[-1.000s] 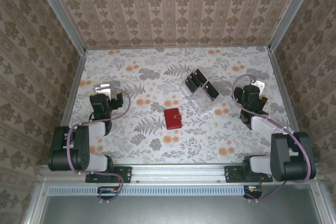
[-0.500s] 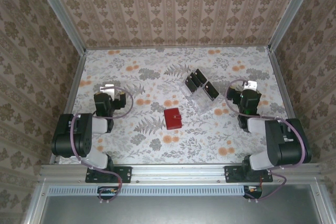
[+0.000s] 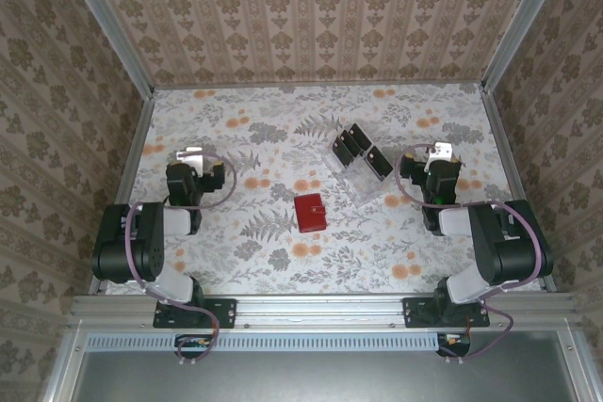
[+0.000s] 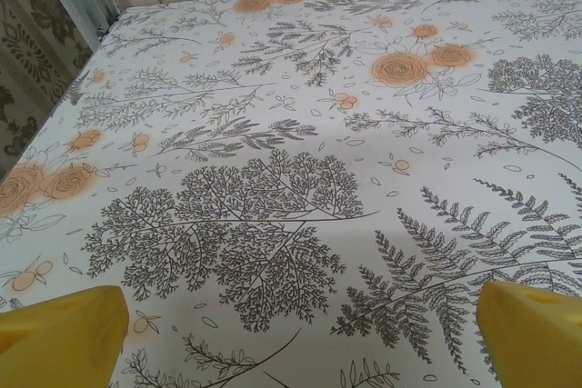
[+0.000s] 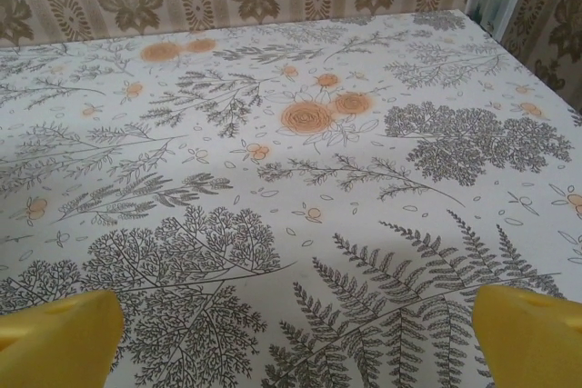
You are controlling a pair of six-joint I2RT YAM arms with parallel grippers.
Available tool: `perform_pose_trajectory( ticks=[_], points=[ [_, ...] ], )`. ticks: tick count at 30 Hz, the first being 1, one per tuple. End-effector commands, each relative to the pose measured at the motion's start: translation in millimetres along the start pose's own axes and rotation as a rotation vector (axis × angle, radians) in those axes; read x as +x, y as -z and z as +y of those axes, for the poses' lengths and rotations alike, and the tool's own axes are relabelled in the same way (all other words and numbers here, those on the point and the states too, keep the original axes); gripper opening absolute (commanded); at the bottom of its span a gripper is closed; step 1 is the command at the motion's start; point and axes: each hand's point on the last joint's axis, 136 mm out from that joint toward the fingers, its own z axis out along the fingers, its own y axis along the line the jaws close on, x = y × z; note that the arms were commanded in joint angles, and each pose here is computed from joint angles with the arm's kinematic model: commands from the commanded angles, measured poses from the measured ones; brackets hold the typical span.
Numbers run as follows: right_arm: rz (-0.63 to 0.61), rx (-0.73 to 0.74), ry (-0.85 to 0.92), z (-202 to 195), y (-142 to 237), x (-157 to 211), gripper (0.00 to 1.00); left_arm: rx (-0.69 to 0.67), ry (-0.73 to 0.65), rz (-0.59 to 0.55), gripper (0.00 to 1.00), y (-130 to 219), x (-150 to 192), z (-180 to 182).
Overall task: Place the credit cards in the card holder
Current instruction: Reset both arms
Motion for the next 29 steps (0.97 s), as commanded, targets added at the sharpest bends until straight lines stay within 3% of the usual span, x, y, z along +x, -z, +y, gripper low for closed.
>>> perform_pose_trajectory(
  ticks=[1,29],
  points=[
    [0.009,-0.021,0.007,4.3,-3.0,0.1,1.00,0.018,0.006,-0.016,1.00,-3.1,-7.8,-1.2],
    [-0.001,-0.029,0.015,6.3,-0.4,-0.4,1.00,-0.004,0.002,-0.020,1.00,-1.8,-7.1,0.9]
  ],
)
